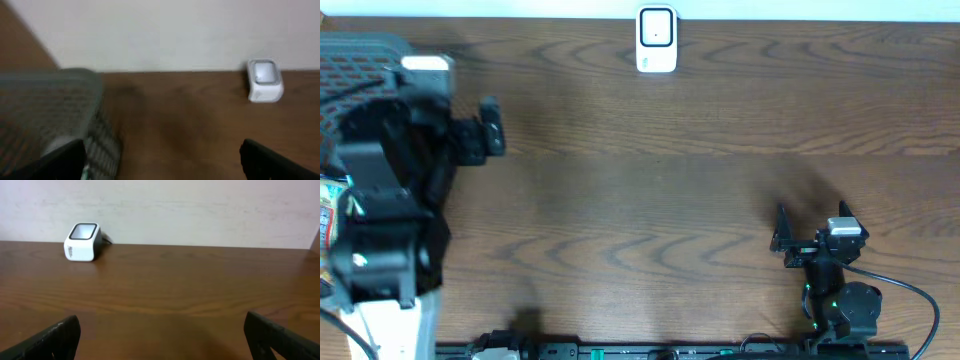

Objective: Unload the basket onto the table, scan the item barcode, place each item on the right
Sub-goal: 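Raise the left gripper and move it over the grey basket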

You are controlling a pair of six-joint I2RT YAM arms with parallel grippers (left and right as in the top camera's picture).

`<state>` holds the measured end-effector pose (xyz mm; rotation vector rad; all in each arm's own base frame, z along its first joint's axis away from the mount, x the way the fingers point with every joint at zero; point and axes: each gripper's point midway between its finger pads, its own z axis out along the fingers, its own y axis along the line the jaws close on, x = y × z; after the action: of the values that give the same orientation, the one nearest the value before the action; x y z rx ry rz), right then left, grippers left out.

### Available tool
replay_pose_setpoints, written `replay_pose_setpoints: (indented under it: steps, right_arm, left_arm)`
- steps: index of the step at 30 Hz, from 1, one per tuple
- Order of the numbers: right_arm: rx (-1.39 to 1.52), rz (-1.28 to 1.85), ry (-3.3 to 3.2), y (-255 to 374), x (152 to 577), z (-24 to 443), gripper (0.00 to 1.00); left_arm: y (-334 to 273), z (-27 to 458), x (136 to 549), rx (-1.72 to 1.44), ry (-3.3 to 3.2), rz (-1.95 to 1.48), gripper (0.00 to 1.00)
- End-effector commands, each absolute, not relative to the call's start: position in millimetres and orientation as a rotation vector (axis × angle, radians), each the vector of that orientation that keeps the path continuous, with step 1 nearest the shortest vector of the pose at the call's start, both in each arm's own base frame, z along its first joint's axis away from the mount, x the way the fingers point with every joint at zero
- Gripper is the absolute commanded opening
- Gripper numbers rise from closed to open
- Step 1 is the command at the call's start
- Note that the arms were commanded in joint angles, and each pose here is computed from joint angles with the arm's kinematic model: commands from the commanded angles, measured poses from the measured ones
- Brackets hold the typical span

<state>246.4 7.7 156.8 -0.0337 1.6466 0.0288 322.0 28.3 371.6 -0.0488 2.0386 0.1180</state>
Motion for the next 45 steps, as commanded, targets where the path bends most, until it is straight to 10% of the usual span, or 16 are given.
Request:
replay_pose_setpoints:
  steps: [1, 16, 45]
  right_arm:
    - [-0.027, 0.050, 1.646, 10, 246, 156, 0.99]
    - [-0.027, 0.050, 1.647, 10, 246, 156, 0.99]
    - [-0.027, 0.050, 1.646, 10, 246, 156, 0.99]
  left_arm:
    - [61, 392, 325, -0.241, 2.092, 0.147, 0.98]
    - [140, 389, 357, -0.667, 2.091, 0.108, 0.98]
    - [317, 377, 246, -1.260, 1.859, 0.500, 0.98]
